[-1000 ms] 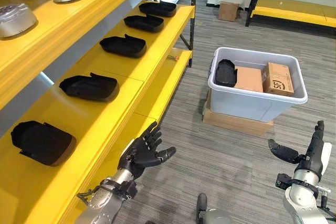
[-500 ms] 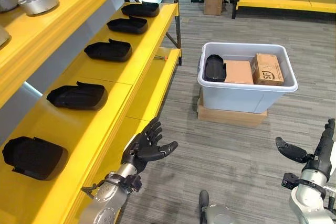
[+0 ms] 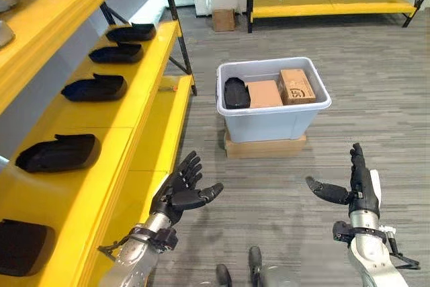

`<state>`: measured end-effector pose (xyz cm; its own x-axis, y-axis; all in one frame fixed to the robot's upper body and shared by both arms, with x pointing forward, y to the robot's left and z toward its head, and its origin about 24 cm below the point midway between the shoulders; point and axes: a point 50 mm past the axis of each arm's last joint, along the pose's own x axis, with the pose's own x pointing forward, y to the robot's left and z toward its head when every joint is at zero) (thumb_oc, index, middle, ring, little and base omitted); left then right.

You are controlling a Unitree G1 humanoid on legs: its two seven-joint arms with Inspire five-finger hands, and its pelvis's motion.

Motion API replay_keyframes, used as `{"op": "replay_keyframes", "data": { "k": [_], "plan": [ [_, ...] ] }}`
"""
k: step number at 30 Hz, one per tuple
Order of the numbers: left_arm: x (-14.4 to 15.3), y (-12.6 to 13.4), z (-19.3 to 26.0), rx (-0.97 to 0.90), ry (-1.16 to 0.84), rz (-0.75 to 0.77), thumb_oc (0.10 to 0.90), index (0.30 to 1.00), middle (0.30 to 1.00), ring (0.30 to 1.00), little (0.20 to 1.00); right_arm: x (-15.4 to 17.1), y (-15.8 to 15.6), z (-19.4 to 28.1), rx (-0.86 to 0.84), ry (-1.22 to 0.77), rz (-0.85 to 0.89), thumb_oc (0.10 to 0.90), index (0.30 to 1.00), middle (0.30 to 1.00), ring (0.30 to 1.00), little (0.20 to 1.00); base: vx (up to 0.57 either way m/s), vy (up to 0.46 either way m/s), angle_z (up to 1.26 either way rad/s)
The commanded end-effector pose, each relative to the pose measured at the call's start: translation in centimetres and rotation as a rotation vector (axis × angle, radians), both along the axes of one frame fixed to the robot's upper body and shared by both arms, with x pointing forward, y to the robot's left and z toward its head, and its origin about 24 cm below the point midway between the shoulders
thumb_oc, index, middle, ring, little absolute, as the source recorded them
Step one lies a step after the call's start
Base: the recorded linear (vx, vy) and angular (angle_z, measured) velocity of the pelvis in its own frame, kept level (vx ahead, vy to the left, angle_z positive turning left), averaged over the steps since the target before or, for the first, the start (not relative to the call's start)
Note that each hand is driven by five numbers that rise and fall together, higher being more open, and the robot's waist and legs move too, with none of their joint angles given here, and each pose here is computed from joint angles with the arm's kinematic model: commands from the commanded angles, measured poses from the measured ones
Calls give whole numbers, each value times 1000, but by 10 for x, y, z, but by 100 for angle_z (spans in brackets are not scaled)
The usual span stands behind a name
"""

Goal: Move parts from the plastic box to the shelf.

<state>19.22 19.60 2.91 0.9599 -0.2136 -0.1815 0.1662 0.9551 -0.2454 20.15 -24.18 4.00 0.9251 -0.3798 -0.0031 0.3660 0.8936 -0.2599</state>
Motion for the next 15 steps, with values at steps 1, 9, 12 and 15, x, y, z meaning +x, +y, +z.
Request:
{"op": "replay_keyframes", "data": {
  "k": [1,9,12,15],
  "plan": [
    [16,-3,52,4,-316,-69,900,1000,1000,1000,1000,24,4,42,16,-209,52,900,1000,1000,1000,1000,34,7,-3],
    [19,-2,53,19,-327,-70,900,1000,1000,1000,1000,29,14,29,88,-114,113,900,1000,1000,1000,1000,90,54,0],
    [19,1,53,25,-326,-68,900,1000,1000,1000,1000,29,17,32,55,-131,137,900,1000,1000,1000,1000,106,81,-8],
    [19,1,53,19,-325,-66,900,1000,1000,1000,1000,30,16,37,19,-153,139,900,1000,1000,1000,1000,71,70,-3]
  ]
}}
